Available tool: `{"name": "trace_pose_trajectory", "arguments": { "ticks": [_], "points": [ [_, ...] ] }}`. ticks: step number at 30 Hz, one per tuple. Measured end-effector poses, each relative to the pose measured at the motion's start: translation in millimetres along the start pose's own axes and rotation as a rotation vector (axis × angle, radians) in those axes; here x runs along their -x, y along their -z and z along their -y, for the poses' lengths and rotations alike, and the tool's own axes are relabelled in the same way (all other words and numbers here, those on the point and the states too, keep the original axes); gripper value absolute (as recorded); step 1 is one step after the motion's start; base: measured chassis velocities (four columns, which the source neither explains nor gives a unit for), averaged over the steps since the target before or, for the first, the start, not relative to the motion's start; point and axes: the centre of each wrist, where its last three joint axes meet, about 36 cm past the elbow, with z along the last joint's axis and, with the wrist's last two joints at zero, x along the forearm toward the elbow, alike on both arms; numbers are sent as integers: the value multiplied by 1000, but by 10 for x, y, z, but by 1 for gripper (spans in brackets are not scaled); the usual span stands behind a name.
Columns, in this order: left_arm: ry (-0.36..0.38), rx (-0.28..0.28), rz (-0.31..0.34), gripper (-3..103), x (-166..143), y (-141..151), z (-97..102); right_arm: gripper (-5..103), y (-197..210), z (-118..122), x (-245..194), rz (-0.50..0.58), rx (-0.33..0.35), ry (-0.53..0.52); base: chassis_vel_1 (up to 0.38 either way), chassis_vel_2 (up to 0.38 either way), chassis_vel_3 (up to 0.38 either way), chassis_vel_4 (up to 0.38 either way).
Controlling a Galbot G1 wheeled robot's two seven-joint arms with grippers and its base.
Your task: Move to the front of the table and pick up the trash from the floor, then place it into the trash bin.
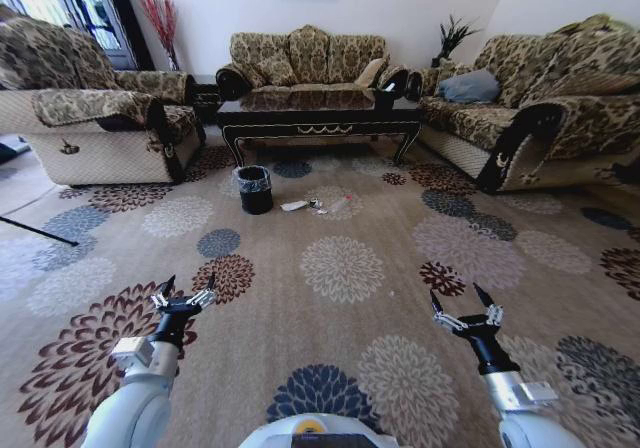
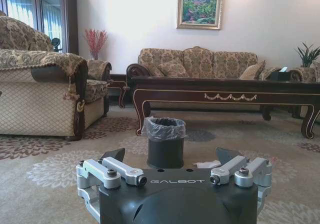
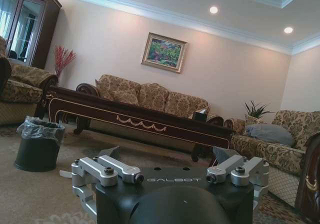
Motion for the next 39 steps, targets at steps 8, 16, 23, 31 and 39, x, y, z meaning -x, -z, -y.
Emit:
{"name": "trace_pose_trajectory", "arguments": {
  "ticks": [8,16,23,31,39],
  "points": [
    [14,-15,86,100,27,-11,-5,100,11,-41,2,-3,16,16,0,0,0,0],
    [16,-21,82,100,-6,-46,1,100,27,-31,-12,13,38,45,0,0,0,0],
    [13,-22,86,100,-14,-31,13,100,-1,36,-31,45,68,75,-6,8,2,-6],
    [14,-25,87,100,-18,-31,23,100,-13,55,-48,48,63,73,-95,110,97,-94],
    [22,-23,84,100,-18,-52,0,100,-21,32,-65,41,59,72,-157,143,147,-156]
  ]
}}
